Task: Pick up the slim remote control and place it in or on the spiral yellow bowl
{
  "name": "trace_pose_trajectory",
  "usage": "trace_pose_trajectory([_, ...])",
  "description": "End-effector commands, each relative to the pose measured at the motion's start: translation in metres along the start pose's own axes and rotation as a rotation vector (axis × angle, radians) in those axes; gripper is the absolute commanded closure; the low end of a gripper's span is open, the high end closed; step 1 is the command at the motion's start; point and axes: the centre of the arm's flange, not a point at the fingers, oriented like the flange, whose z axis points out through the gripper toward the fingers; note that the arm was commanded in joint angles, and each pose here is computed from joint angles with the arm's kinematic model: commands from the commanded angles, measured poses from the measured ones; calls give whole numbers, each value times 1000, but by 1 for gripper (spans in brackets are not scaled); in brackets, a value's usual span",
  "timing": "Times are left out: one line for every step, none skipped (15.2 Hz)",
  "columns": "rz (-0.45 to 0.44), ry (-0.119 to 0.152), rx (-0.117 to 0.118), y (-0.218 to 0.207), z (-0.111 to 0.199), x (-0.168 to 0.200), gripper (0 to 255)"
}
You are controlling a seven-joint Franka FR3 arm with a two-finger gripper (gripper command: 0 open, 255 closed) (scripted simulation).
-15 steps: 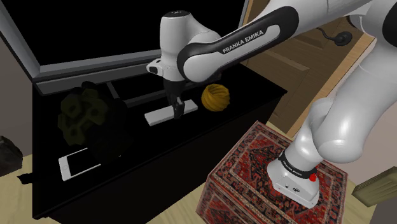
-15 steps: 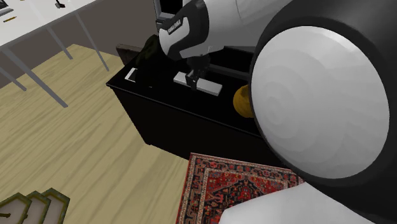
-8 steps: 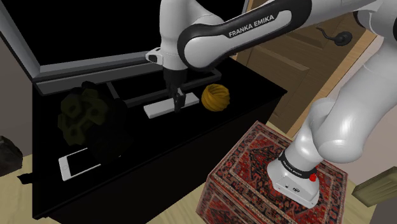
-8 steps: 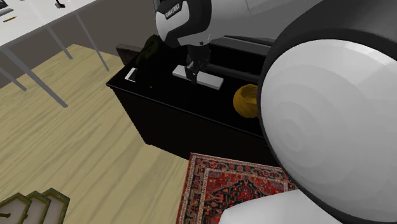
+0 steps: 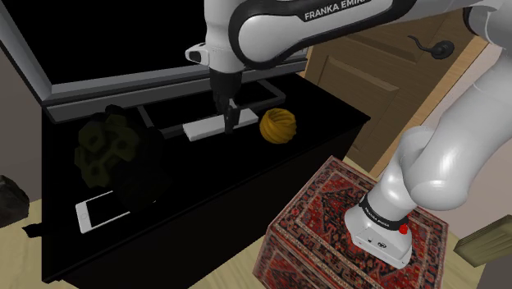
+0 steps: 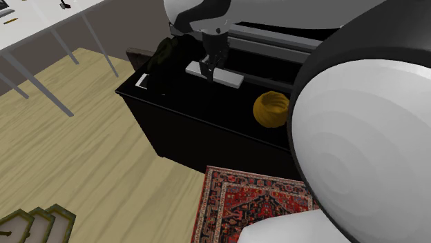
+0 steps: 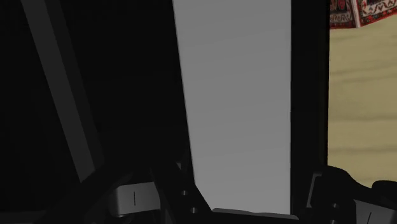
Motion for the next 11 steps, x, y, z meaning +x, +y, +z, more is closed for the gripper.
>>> trace_pose_trajectory([0, 0, 0, 0, -11, -1, 255])
trace_pose_trajectory([0, 0, 0, 0, -16, -1, 255])
trace_pose_trajectory([0, 0, 0, 0, -21, -1, 255])
trace_pose_trajectory([0, 0, 0, 0, -26, -1, 255])
trace_pose_trajectory([0, 0, 0, 0, -30, -1, 255])
trace_pose_trajectory([0, 0, 0, 3, -30, -13, 255])
trace_pose_trajectory([0, 0, 0, 5, -30, -26, 255])
trace_pose_trajectory([0, 0, 0, 8, -30, -39, 255])
trace_pose_trajectory([0, 0, 0, 10, -30, -52, 255])
trace_pose_trajectory([0, 0, 0, 13, -30, -65, 255])
trace_pose_trajectory([0, 0, 0, 15, -30, -78, 255])
